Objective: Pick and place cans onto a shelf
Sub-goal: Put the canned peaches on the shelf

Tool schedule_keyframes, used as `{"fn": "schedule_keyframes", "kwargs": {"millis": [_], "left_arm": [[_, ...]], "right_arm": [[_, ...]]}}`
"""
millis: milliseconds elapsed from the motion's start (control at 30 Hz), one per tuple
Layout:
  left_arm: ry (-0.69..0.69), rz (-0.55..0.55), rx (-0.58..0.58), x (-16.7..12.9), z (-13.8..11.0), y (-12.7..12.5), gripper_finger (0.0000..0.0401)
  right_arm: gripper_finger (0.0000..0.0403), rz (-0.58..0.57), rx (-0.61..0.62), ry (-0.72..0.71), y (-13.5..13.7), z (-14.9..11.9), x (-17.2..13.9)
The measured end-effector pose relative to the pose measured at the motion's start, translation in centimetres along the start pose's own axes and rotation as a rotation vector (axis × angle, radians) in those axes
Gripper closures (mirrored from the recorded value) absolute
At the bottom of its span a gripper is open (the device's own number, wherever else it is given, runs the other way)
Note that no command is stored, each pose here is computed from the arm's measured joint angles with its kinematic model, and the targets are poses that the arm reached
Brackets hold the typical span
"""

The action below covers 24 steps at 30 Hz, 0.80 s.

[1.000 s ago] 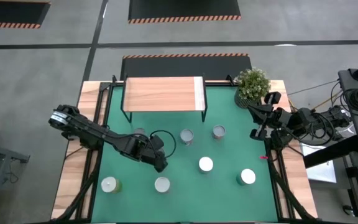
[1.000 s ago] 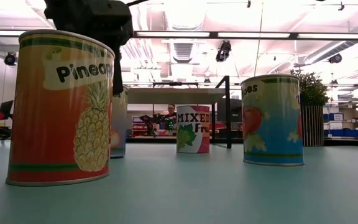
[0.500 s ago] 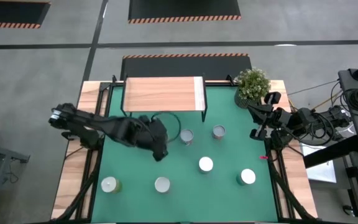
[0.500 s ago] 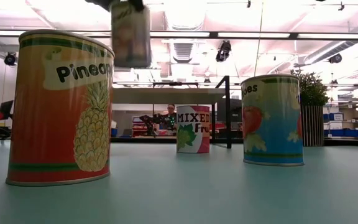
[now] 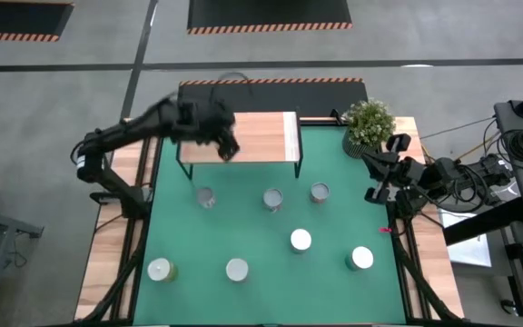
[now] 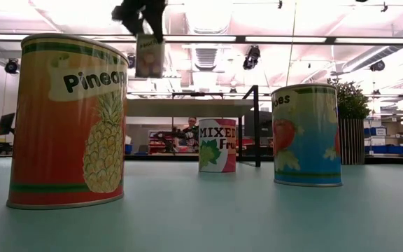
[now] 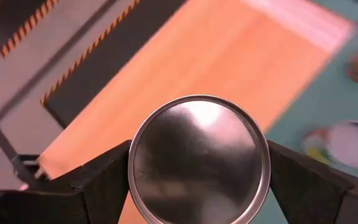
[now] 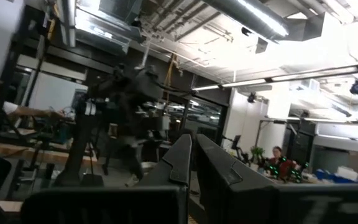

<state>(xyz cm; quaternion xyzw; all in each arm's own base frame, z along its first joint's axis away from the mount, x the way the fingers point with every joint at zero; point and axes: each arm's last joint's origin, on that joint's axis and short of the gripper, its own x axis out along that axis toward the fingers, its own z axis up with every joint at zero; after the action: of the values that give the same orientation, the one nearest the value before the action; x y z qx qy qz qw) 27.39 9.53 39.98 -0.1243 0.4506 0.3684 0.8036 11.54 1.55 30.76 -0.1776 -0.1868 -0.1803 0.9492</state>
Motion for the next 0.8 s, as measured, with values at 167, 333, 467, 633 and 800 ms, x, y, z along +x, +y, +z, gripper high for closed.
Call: {"fn": "schedule_keyframes", "kwargs": {"millis": [167,333,467,633,800], "left_arm": [[0.019,-0.144,-0.119,2.7,1.1,4.5,0.0085],[0.057,-0.117,-0.207,4.5,0.5,7.6,0.0085],[0.085,-0.125,-0.204,5.2,0.1,7.9,0.0085],[0.104,-0.117,-0.189,5.8,-0.3,7.9,0.0085],[0.099,-0.098,-0.188,5.8,-0.3,7.9,0.0085]], "right_arm": [[0.0390,-0.044,0.007,0.013,-0.3,0.1,-0.2],[0.0390,-0.054,0.040,-0.003,-0.7,0.3,-0.4],[0.0390,-0.055,0.054,-0.003,-0.7,0.4,-0.5],[0.0390,-0.048,0.046,0.009,-0.7,0.3,-0.5],[0.0390,-0.047,0.046,0.009,-0.7,0.2,-0.5]]}}
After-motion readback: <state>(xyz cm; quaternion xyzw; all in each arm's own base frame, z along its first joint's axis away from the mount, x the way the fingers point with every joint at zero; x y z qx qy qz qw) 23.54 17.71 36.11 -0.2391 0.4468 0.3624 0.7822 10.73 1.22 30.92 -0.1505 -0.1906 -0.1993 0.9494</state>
